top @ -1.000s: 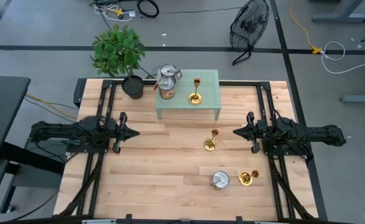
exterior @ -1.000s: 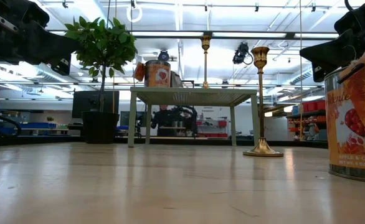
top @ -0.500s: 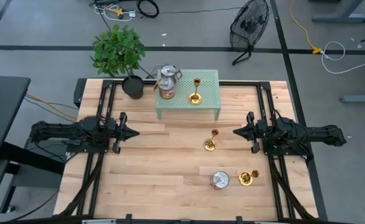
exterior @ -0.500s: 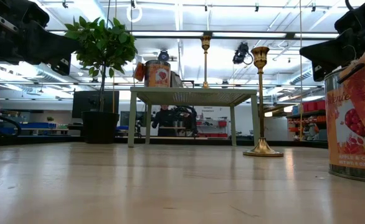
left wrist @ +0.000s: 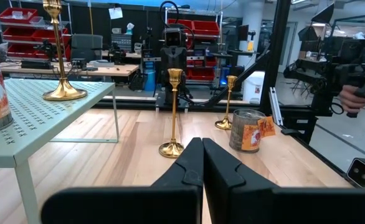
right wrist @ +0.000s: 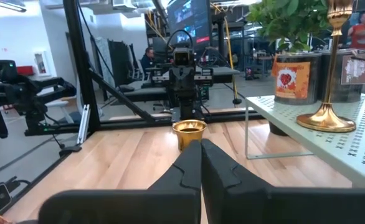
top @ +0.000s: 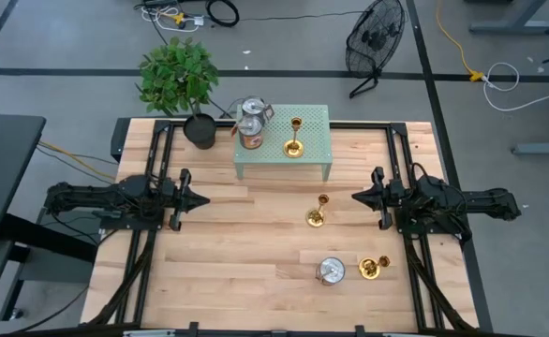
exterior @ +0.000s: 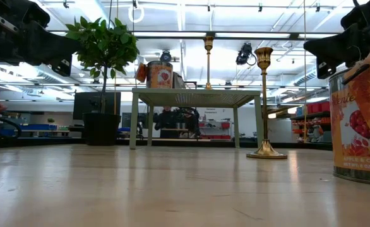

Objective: Pick & Place candle stick holders
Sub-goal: Put the top left gold candle holder on the shelf

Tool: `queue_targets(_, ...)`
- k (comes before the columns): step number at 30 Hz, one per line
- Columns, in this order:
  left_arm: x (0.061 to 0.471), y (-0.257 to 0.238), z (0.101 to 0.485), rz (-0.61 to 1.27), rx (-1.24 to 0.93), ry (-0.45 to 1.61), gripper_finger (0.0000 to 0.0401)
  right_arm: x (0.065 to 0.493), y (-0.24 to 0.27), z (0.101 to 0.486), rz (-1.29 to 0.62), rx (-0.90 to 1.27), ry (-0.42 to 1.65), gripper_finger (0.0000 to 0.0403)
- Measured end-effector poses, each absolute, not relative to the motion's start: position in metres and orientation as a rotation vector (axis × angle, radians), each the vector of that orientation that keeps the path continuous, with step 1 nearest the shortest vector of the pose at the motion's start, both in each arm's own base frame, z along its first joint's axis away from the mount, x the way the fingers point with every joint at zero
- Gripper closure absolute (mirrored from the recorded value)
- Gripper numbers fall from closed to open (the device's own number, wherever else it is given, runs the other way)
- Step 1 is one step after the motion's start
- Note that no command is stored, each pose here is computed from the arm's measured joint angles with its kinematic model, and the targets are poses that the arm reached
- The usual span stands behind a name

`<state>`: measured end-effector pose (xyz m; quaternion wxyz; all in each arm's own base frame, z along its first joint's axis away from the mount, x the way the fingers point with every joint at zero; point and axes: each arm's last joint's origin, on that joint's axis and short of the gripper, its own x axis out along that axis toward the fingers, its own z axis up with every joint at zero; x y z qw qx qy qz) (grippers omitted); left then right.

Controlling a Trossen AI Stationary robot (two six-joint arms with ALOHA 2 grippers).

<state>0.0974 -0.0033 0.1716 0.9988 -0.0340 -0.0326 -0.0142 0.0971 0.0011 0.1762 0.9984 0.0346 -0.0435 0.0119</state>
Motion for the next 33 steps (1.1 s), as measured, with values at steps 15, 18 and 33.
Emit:
queue_targets(15, 0.097, -0.003, 0.172, -0.028, -0.068, -0.065, 0.0398, 0.096, 0.0, 0.186, 0.005, 0.071, -0.187, 0.0401)
queue_targets(18, 0.097, -0.003, 0.172, -0.028, -0.068, -0.065, 0.0398, 0.095, 0.0, 0.187, 0.005, 0.071, -0.203, 0.0401)
queue_targets(33, 0.097, -0.003, 0.172, -0.028, -0.068, -0.065, 0.0398, 0.093, 0.0, 0.196, 0.006, 0.071, -0.264, 0.0401)
